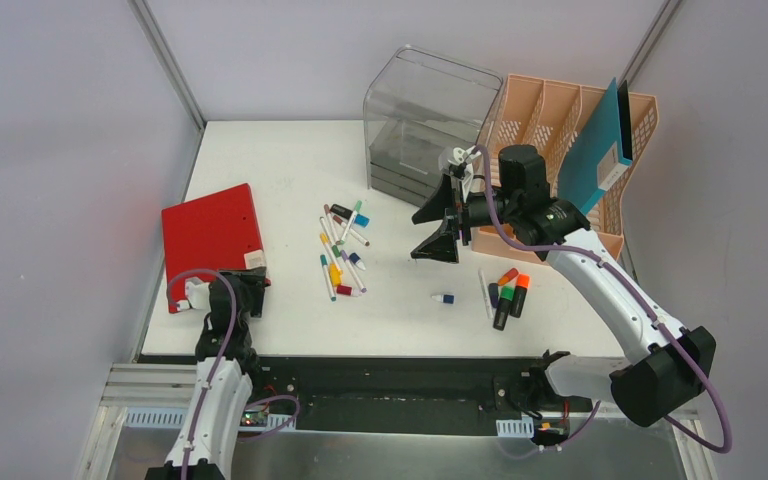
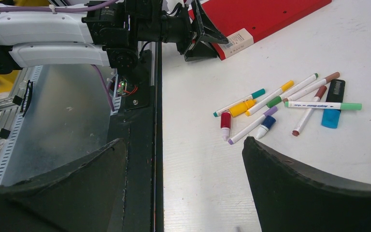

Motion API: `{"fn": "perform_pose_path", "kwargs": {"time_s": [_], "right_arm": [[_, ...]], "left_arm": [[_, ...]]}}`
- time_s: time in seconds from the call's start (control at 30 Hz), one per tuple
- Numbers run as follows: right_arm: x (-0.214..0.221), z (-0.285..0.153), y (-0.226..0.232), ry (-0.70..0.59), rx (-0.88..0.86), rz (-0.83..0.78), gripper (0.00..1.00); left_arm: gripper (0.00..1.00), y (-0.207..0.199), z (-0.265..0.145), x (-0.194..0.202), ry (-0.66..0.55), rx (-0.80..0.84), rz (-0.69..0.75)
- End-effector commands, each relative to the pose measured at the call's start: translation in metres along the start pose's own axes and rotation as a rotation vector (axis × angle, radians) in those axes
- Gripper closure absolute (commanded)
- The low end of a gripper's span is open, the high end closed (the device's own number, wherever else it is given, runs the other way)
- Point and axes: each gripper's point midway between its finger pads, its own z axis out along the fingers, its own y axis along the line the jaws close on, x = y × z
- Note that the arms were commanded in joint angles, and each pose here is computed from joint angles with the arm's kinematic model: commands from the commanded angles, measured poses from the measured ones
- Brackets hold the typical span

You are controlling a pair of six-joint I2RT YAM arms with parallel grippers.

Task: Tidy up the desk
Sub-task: Pick up the folder from the corner of the board.

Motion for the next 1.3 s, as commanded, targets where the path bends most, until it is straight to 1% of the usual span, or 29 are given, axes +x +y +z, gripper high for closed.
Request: {"fn": "perform_pose_path", "kwargs": {"time_s": [0.0,0.13,0.3,0.43,0.5,0.6,0.93,1.13,1.27], "right_arm": [[-0.007,-0.001,0.003,-0.022,-0.029,-0.048,0.06],[-0.007,0.000,0.003,-0.020,-0.030,-0.046,0.06],[-0.007,-0.001,0.003,-0.020,-0.029,-0.046,0.06],[-0.007,0.000,0.004,-0.020,-0.033,-0.047,0.06],[-0.006,0.000,0.003,-0.016,-0.034,-0.040,0.06],[-0.007,0.000,0.003,-0.017,-0.033,-0.043,0.06],[-0.006,0.000,0.003,-0.015,-0.031,-0.044,0.06],[-0.005,0.000,0.002,-0.013,-0.031,-0.044,0.06],[-0.005,0.000,0.002,-0.013,-0.031,-0.045,0.06]], "left_arm": [[0.38,0.040,-0.011,0.007,0.039,-0.213,0.012],[0.37,0.038,-0.013,0.000,0.016,-0.229,0.045],[0.39,0.026,-0.014,-0.013,-0.046,-0.167,0.073],[0.43,0.022,-0.018,-0.017,-0.063,-0.161,0.086],[0.50,0.022,-0.019,-0.019,-0.069,-0.167,0.089],[0.52,0.022,-0.018,-0.021,-0.078,-0.178,0.080],[0.53,0.001,-0.020,-0.019,-0.054,-0.111,0.084],[0.59,-0.006,-0.022,-0.013,-0.021,-0.080,0.074],[0.60,-0.010,-0.022,-0.013,-0.017,-0.048,0.093]]}}
